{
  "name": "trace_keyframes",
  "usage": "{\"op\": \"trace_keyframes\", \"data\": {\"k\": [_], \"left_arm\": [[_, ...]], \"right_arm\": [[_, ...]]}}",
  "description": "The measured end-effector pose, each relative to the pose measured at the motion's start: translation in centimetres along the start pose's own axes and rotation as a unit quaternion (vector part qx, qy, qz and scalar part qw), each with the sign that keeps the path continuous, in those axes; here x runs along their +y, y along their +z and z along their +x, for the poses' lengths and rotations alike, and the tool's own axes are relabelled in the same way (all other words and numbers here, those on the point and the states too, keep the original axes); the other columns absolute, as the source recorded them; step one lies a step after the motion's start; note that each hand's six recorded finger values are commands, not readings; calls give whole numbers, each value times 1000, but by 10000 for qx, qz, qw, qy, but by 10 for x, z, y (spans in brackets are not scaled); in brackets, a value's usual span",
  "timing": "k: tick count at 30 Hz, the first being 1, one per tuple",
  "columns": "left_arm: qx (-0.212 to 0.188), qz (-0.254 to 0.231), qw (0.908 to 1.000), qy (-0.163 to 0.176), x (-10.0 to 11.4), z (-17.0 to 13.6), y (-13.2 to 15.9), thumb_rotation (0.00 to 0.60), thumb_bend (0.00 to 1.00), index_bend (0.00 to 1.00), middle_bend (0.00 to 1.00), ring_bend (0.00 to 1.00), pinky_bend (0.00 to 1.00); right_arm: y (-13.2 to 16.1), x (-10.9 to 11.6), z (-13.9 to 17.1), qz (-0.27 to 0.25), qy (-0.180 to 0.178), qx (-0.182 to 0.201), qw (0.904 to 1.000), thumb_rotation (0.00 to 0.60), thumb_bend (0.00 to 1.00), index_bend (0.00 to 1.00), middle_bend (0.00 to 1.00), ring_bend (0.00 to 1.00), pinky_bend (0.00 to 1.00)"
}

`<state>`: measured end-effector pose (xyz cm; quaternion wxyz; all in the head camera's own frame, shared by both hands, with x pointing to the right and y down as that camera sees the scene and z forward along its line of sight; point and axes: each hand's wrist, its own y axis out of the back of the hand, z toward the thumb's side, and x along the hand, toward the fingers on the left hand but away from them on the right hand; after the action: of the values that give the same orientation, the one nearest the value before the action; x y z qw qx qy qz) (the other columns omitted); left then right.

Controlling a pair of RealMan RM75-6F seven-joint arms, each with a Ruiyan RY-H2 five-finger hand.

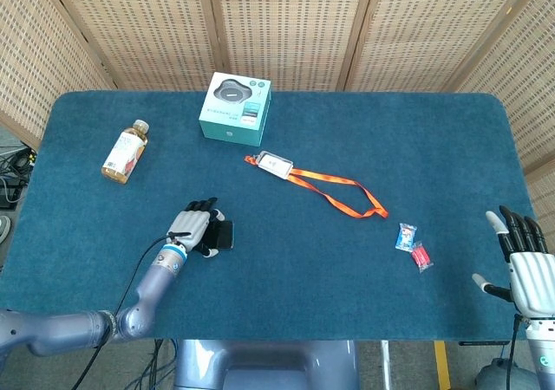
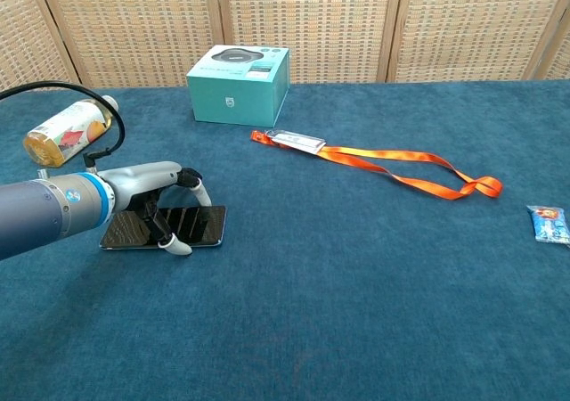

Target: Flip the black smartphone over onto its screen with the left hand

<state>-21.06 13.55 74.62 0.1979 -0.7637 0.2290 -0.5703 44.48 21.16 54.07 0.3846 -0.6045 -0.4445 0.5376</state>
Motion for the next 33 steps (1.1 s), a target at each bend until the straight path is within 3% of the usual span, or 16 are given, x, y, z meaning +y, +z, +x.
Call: {"op": "trace_keyframes", "data": {"k": [7,14,20,25,30,33], "left_arm": [[-409,-481,9976,280,18,-9,15,600,215,604,0,0,0],[-871,-1184,9880,483,33,-20,33,600,200,608,0,0,0],[-1270,-2137,9674,476,37,-31,47,600,190,610,0,0,0],[-1655,-3008,9381,458,39,-39,59,600,190,612,0,0,0],[-1900,-3415,9197,373,37,-41,64,600,191,610,0,0,0],[-1879,-3574,9144,299,29,-38,60,600,193,610,0,0,0]], "right_arm": [[0,0,0,-13,12,-5,10000,600,0,0,0,0,0],[0,0,0,-12,12,-8,10000,600,0,0,0,0,0],[0,0,0,-4,10,-8,10000,600,0,0,0,0,0],[0,-1,0,15,24,-6,10000,600,0,0,0,0,0],[0,-3,0,30,47,-7,10000,600,0,0,0,0,0],[1,-4,-1,46,57,1,10000,600,0,0,0,0,0]]}}
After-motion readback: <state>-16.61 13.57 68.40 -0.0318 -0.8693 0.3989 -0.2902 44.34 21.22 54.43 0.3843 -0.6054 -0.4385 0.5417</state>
